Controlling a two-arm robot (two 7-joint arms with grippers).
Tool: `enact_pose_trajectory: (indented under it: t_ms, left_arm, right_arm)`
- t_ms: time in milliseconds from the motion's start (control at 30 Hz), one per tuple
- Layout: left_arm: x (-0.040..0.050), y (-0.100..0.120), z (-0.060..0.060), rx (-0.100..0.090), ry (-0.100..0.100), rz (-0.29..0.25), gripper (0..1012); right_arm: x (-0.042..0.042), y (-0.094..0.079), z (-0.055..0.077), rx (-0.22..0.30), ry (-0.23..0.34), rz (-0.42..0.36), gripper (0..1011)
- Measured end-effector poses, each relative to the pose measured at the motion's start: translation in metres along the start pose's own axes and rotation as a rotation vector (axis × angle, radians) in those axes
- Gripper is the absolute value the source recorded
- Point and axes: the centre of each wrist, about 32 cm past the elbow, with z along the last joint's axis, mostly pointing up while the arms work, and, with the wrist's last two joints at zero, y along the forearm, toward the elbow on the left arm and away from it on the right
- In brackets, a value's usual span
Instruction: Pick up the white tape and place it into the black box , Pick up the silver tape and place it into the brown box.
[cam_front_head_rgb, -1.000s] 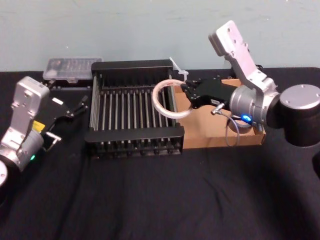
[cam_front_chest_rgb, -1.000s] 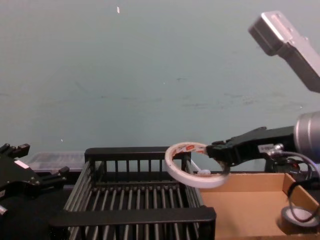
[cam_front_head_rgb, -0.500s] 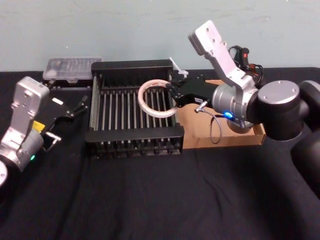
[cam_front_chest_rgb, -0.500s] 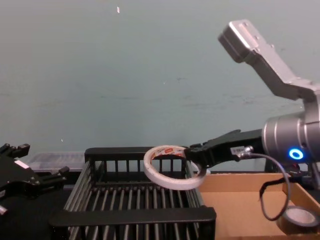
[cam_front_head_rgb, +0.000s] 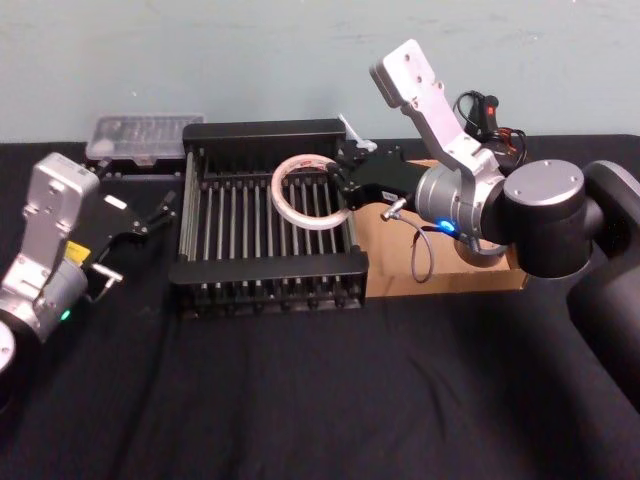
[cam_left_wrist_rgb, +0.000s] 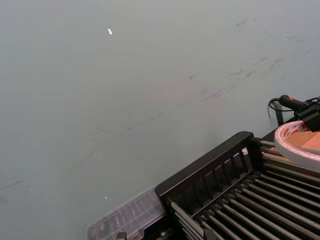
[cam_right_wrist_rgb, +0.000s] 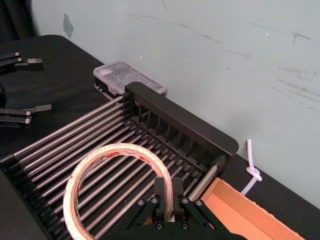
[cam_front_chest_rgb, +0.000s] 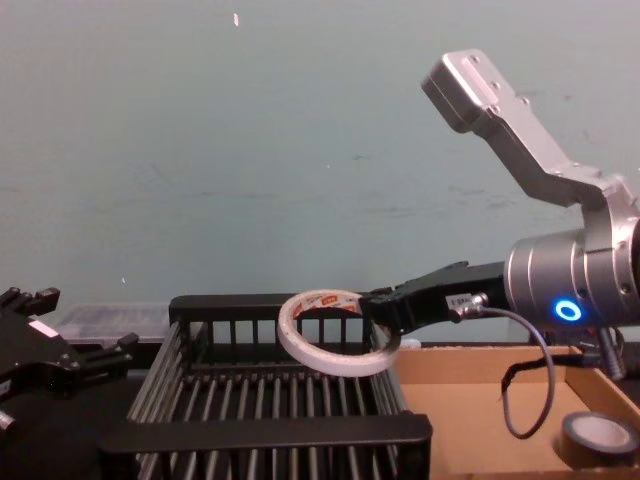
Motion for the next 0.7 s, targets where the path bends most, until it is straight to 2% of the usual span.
enact_pose_trajectory:
  t_ms: [333, 433, 700]
  left_arm:
    - [0.0000, 0.0000, 0.0000, 0.000, 0.000, 0.000, 1001]
    - [0.0000, 0.0000, 0.0000, 0.000, 0.000, 0.000, 1001]
    - [0.0000, 0.0000, 0.0000, 0.000, 0.000, 0.000, 1001]
  right_arm:
    - [0.0000, -0.0010, -0.0001, -0.001, -0.001, 0.001, 107]
    - [0.0000, -0.0012, 0.0000, -0.002, -0.001, 0.001, 158]
    - [-0.0001, -0.0015, -0.0001, -0.002, -0.001, 0.002, 430]
